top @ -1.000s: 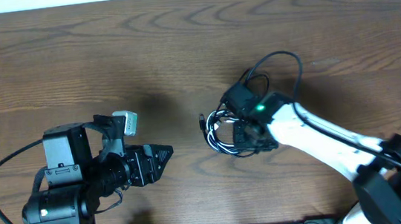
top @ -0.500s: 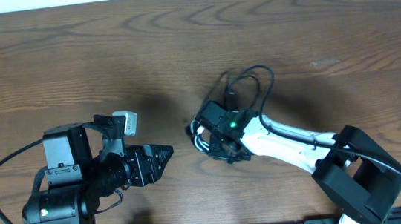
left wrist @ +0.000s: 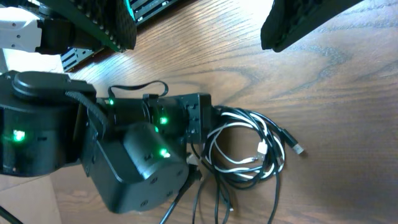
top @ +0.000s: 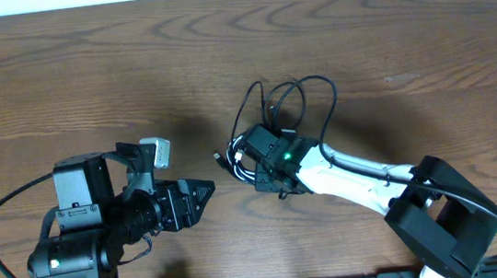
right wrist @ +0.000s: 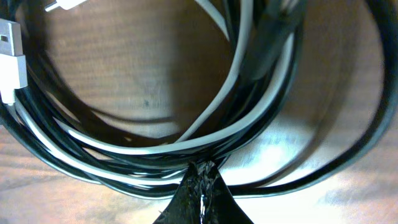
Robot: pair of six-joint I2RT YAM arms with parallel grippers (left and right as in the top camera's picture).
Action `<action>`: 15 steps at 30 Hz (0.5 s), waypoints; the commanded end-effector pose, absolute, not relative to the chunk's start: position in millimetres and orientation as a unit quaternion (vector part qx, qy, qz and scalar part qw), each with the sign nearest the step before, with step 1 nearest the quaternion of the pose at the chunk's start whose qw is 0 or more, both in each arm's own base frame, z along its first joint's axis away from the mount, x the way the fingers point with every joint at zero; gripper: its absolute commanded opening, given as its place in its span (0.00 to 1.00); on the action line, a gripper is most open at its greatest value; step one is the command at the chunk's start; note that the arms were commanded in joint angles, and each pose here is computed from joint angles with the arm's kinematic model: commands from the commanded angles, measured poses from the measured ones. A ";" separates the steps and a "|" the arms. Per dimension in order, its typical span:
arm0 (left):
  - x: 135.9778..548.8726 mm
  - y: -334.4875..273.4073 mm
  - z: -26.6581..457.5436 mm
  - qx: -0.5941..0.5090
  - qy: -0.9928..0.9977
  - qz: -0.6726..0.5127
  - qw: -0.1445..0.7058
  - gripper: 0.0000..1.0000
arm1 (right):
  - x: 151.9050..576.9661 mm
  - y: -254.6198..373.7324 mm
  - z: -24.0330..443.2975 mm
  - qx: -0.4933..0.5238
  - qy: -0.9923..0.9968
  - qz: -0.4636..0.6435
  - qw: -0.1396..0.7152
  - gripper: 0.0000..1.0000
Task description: Untangle cables
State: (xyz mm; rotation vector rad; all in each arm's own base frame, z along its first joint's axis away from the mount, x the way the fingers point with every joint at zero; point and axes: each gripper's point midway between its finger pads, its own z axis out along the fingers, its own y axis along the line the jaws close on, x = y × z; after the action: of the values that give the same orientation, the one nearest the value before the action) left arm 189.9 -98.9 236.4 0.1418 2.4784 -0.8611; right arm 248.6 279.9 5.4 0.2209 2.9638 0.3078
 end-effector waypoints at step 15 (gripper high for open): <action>192.1 -76.2 220.9 0.034 0.937 -0.242 0.251 0.68 | 297.0 259.0 175.4 -0.198 0.922 0.143 0.300 0.64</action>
State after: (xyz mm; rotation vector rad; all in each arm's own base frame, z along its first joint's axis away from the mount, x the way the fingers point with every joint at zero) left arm 188.0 -94.2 231.1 0.1217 2.5088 -0.8230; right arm 306.1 266.1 192.5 -0.2691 2.4404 0.5175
